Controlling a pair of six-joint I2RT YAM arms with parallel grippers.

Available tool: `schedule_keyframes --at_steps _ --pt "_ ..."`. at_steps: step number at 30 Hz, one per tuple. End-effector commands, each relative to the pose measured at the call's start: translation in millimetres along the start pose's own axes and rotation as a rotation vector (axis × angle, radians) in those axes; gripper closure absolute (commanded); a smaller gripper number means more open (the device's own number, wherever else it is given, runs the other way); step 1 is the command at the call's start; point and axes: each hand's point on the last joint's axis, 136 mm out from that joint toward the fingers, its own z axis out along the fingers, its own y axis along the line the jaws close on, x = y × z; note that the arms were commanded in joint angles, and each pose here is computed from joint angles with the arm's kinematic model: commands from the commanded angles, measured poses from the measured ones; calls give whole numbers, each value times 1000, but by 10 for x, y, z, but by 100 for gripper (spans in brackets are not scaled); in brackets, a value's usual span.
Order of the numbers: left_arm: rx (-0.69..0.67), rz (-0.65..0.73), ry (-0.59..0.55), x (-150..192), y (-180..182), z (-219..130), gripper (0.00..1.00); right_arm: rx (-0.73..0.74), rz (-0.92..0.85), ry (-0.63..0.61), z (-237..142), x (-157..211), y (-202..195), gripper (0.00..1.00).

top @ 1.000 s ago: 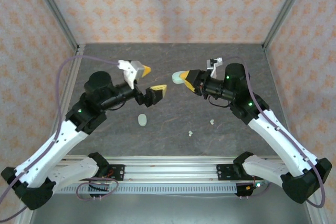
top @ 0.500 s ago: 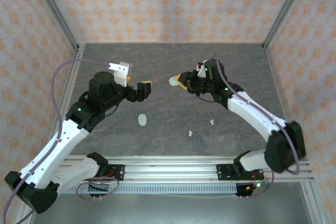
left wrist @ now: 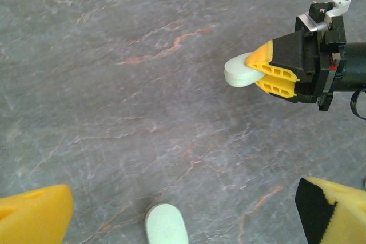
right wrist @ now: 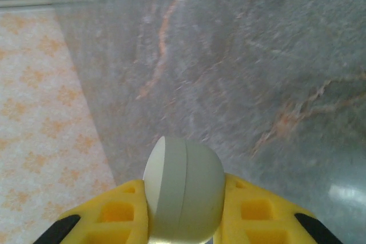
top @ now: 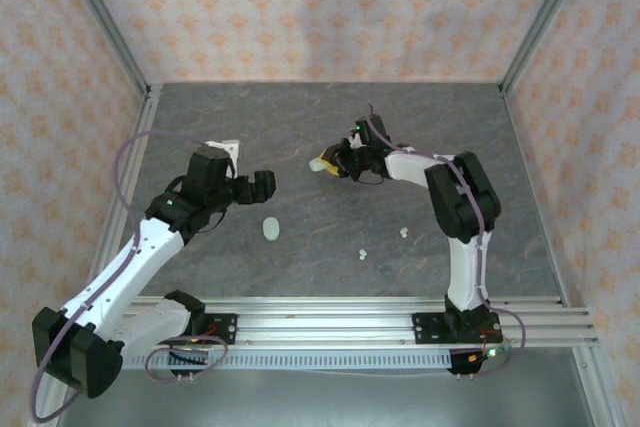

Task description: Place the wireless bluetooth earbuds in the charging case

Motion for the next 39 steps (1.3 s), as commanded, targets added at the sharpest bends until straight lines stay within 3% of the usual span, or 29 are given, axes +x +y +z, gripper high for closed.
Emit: schedule_keyframes --at_steps 1,6,10,19,33,39 --pt "-46 -48 10 28 161 61 0 -66 -54 17 185 -74 216 80" --pt "-67 -87 43 102 298 141 0 -28 -52 2 383 -208 101 76" --pt "-82 -90 72 162 374 165 0 15 -55 -15 407 -229 3 63" --pt "-90 -82 115 260 408 160 0 161 -82 -80 47 -197 -52 45" --pt "-125 -250 389 943 450 208 10 228 -130 -167 -831 231 -40 41" --pt "-114 -215 475 1201 198 390 11 215 -125 -201 -1136 469 -144 41"
